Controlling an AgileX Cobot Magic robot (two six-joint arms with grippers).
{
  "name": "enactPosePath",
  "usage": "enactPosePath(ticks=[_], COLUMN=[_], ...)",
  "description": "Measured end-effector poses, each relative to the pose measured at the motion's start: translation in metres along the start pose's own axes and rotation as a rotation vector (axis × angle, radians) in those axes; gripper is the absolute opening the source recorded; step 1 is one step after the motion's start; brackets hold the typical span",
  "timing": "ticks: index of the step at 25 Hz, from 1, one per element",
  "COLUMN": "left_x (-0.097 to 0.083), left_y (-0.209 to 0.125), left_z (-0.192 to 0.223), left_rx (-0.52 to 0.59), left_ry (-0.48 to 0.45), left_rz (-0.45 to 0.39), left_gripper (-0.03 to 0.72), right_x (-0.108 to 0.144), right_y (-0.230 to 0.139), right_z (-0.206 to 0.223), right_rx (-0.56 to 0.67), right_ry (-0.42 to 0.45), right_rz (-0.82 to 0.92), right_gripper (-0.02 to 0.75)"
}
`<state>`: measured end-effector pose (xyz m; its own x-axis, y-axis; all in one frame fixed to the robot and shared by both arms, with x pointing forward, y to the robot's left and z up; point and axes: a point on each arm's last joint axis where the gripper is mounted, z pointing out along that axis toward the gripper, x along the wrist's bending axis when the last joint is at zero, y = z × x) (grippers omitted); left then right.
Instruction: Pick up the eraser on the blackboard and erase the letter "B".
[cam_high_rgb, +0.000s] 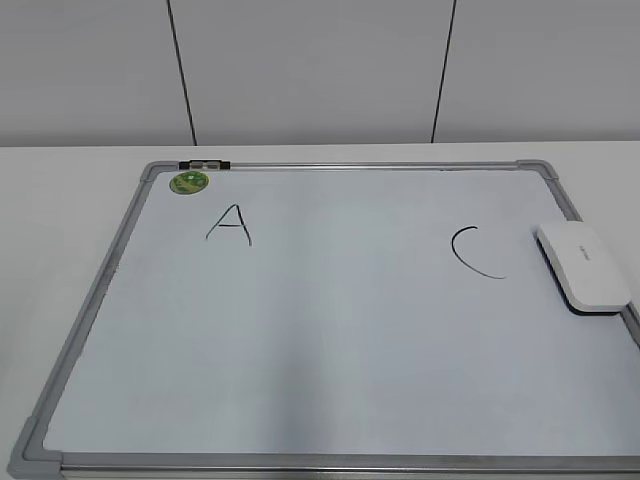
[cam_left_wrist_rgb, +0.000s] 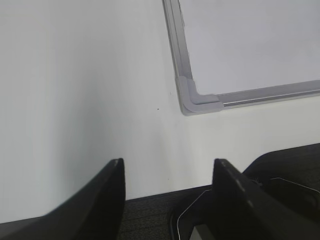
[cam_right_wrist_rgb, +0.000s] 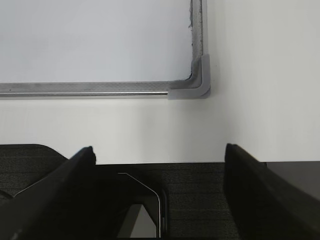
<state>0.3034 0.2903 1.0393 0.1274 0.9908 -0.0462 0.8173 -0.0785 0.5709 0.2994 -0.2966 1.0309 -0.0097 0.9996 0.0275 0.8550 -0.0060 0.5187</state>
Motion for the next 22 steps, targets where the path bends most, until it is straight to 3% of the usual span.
enactPosePath(ticks=[8,13,22], left_x=[0.0,0.0,0.0], left_y=[0.0,-0.005,-0.026], left_z=[0.0,-0.008,-0.032], left_rx=[-0.004,-0.06,-0.265], left_ry=[0.0,0.004,0.063], left_rz=[-0.001,-0.001,-0.049], left_gripper=[0.406,0.405,0.369], right_x=[0.0,0.0,0.002], right_y=[0.0,-0.001,-0.026], right_z=[0.0,-0.002,-0.029], right_rx=[0.0,-0.019,-0.271], right_ry=[0.0,-0.001,-0.009], right_rz=[0.0,-0.001,-0.014], right_gripper=[0.587,0.587,0.587])
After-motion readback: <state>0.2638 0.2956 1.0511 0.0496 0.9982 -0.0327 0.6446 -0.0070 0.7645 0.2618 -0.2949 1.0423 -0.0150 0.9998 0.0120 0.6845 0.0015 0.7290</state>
